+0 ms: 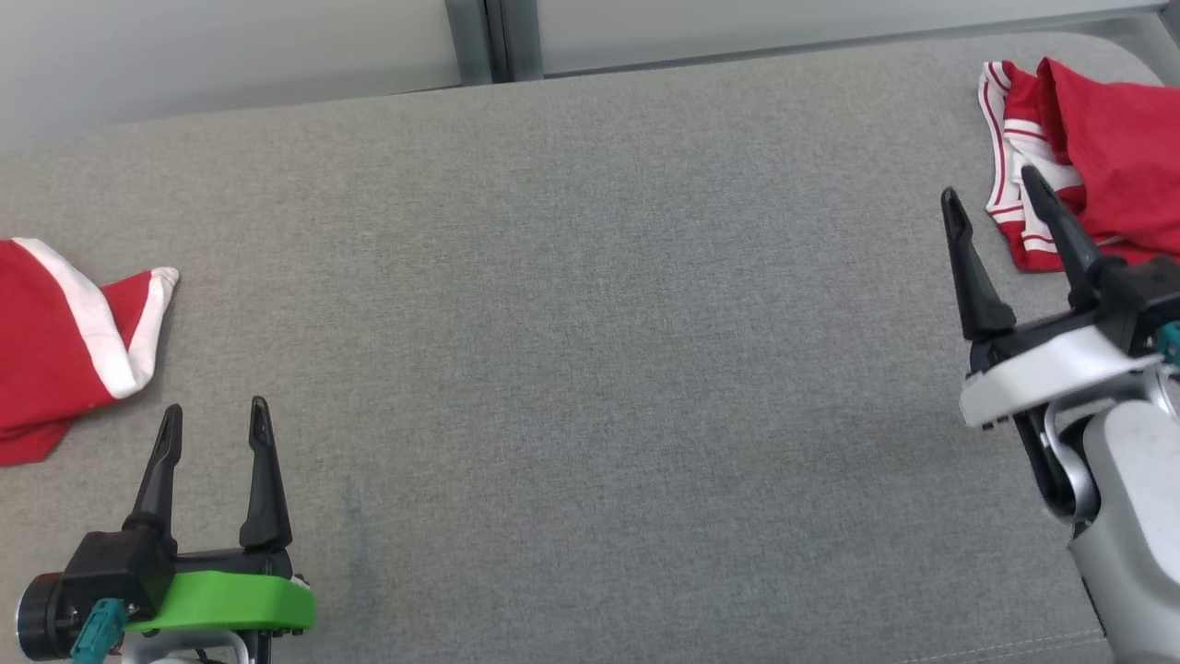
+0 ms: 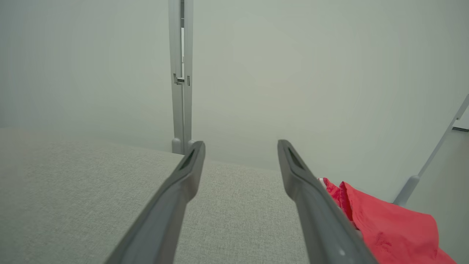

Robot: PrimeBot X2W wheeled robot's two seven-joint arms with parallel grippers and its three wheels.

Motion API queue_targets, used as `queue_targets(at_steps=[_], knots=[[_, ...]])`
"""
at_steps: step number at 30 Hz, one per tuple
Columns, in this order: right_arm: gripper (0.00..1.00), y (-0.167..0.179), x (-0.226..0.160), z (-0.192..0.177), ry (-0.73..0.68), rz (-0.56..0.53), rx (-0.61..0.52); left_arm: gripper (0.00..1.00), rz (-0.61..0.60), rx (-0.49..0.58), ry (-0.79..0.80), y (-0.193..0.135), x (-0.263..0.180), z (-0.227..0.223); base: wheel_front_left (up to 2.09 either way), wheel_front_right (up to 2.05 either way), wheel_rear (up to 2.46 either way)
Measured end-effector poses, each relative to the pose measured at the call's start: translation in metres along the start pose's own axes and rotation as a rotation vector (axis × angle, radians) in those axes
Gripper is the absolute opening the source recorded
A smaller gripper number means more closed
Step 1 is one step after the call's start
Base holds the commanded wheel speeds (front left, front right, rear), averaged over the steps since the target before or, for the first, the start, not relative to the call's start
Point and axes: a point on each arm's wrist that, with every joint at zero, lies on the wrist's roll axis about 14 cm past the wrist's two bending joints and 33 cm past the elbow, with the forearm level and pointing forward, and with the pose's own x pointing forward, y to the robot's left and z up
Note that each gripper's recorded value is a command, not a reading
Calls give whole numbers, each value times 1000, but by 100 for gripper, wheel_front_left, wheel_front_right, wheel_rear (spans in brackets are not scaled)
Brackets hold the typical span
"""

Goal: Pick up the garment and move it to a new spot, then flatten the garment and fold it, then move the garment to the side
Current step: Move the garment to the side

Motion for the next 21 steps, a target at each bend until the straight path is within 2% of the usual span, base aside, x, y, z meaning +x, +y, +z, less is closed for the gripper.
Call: queue_targets(at_steps=[8,21], knots=[[100,31,-47,-13,21,-32,137,100,39,4,-27,11,-23,14,0,0,0],[100,61,-91,-11,25,-48,219,100,84,5,-33,23,-55,18,0,0,0]])
